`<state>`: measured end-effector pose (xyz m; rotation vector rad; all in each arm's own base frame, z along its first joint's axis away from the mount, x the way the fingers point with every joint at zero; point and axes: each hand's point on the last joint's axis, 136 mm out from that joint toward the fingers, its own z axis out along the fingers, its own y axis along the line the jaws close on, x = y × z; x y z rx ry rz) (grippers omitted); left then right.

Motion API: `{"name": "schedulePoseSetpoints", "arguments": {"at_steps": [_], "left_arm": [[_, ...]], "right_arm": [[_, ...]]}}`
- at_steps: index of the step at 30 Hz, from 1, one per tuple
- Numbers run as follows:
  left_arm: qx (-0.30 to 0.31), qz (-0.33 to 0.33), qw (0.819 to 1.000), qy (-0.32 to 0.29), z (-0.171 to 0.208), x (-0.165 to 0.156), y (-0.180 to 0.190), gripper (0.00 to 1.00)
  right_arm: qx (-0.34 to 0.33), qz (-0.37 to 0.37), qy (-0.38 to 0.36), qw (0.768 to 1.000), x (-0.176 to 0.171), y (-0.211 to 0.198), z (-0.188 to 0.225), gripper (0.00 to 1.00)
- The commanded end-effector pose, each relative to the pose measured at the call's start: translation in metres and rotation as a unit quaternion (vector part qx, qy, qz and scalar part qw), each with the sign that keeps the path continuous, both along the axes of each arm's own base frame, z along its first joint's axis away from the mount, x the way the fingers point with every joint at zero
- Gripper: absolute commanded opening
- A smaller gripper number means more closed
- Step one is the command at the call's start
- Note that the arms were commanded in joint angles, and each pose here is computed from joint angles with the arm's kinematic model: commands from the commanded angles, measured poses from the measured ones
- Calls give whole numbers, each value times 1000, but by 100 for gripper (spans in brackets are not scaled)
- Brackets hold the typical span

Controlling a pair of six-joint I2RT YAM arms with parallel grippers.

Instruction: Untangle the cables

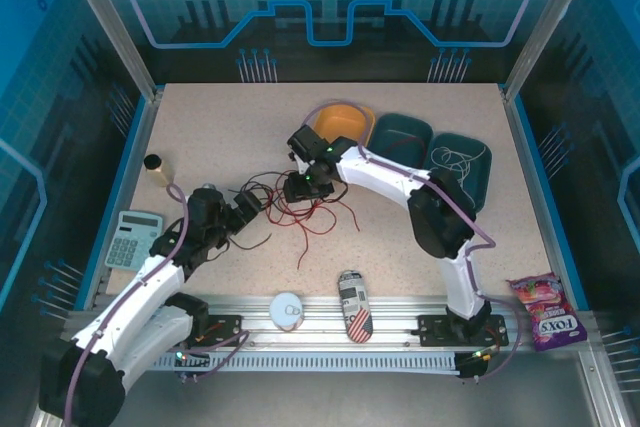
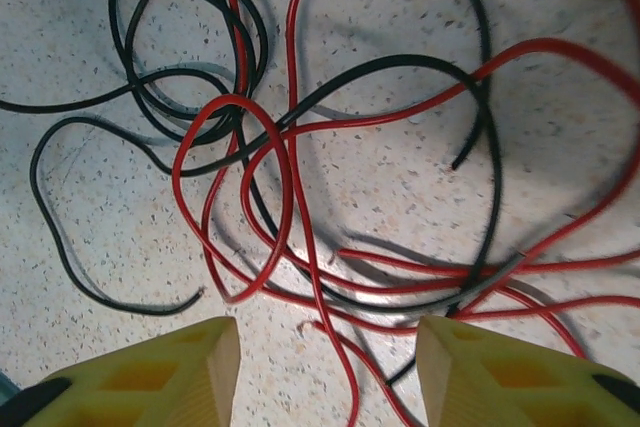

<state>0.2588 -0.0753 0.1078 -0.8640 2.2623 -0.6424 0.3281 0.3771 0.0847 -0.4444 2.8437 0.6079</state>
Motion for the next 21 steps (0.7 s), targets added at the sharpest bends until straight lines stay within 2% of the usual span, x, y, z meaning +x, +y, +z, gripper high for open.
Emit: {"name": "schedulePoseSetpoints", "arguments": {"at_steps": [1,9,13,21], "left_arm": [[-4,13,1000,13,-8,-6,5,99],[-9,17,1000,4,-5,-4,5,99],[-10,16,1000,7,-7,-5,5,99],[-13,11,1000,10,-9,-6,3,99]], "right_arm": [[50,6,5,999,1,30,7,48],[72,-5,33,997,3,44,-15,38],[80,-9,31,996,6,48,-19,23],[85,-4,29,996,6,50,-16,5]]}}
